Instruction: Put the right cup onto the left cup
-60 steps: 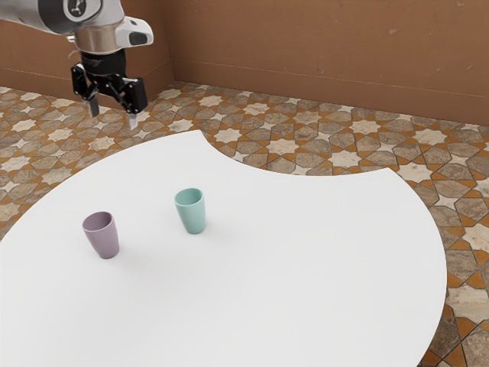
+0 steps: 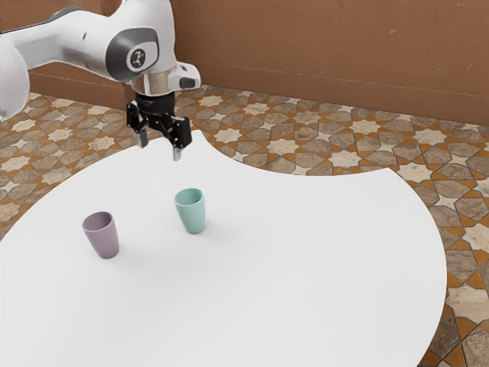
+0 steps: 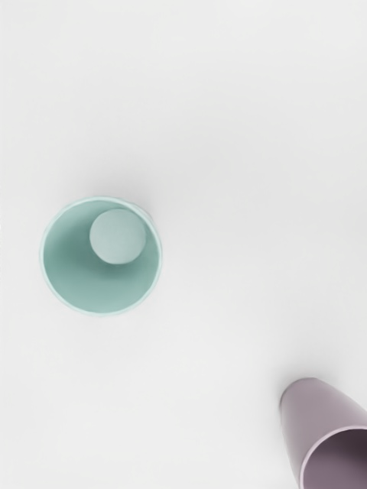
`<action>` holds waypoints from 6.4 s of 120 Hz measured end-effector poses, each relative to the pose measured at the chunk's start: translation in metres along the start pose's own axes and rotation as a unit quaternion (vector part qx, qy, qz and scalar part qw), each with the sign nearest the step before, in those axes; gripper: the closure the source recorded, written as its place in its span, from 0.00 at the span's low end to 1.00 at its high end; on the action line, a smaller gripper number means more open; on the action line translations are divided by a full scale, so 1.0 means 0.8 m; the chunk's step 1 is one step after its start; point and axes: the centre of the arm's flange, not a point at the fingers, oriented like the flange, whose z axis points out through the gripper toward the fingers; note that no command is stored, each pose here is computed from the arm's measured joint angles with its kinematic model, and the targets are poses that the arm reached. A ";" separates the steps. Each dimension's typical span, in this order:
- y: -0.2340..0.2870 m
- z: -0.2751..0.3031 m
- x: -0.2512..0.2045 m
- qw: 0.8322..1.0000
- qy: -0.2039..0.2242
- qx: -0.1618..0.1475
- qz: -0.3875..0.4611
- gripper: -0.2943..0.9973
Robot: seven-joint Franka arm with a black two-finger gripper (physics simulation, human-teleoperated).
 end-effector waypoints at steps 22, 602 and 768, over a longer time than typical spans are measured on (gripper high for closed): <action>0.008 0.064 0.036 1.000 -0.001 -0.003 0.006 0.23; -0.163 0.198 -0.074 0.996 0.026 0.029 -0.076 0.83; -0.145 0.214 -0.068 0.997 0.022 0.021 -0.068 0.46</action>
